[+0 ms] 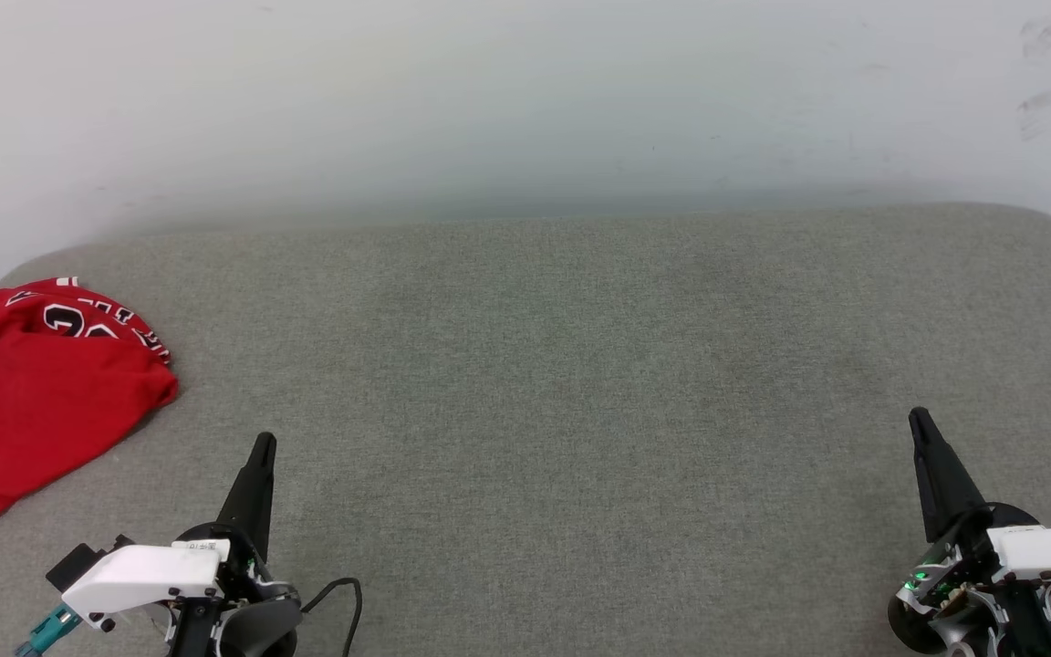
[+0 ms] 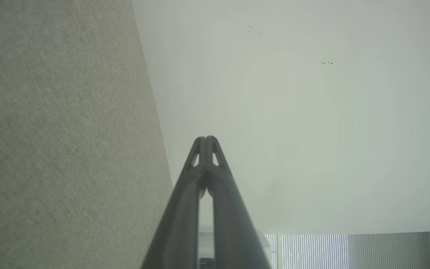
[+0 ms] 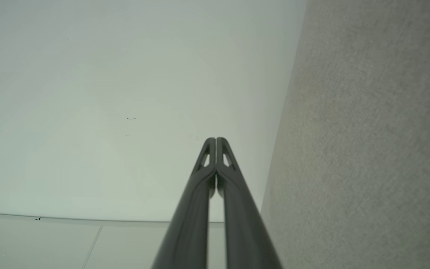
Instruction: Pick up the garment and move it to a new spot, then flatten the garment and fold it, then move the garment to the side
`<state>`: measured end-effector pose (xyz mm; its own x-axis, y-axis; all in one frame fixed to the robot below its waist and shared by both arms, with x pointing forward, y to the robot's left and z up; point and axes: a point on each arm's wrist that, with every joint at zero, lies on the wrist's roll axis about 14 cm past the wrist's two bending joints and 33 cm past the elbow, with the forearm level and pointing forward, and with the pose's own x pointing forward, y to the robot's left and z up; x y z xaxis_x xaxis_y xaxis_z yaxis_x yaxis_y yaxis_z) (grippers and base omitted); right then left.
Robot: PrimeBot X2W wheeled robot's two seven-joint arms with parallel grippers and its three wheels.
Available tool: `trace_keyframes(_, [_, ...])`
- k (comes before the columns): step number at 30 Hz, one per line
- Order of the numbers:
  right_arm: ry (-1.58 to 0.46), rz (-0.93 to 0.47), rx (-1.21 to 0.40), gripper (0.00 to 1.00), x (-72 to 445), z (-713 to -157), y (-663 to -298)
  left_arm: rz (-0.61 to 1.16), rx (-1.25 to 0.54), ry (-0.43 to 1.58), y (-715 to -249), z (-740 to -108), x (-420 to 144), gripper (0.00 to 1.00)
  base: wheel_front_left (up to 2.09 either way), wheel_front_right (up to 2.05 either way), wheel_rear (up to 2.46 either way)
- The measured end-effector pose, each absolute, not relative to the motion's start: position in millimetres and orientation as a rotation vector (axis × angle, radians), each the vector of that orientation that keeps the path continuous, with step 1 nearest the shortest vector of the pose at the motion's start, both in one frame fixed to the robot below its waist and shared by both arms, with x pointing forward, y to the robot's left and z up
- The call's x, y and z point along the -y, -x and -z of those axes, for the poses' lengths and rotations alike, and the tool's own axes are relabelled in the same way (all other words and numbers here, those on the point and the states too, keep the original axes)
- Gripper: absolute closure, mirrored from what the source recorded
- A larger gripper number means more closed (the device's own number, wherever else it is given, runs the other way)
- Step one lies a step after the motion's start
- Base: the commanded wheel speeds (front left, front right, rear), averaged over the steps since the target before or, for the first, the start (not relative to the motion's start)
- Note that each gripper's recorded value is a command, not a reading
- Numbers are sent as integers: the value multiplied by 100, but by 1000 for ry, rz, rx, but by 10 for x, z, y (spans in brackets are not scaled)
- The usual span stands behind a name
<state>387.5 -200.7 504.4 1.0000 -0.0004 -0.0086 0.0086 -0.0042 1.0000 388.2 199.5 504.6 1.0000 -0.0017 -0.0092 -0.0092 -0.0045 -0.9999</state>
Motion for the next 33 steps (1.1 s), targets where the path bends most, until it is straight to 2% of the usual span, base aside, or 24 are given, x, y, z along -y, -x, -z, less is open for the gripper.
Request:
trace_keyframes(9, [-1575,7,-6,100,2007,-5044,-3875,-6,-9,1575,-3882,-5046,-1995,100,0,0,0])
trace_keyframes(10, [-1575,10,-9,0,2007,-5031,-3870,-9,-12,1576,-3878,-5033,-1994,0,0,0,0])
trace_keyframes(16, [-1579,86,-70,0,2018,-4741,-3729,-83,-79,1581,-3736,-4735,-1984,0,0,0,0])
trace_keyframes(33, [-1444,116,-42,0,2042,-4749,-3709,-139,-13,1449,-3702,-4768,-2146,0,0,0,0])
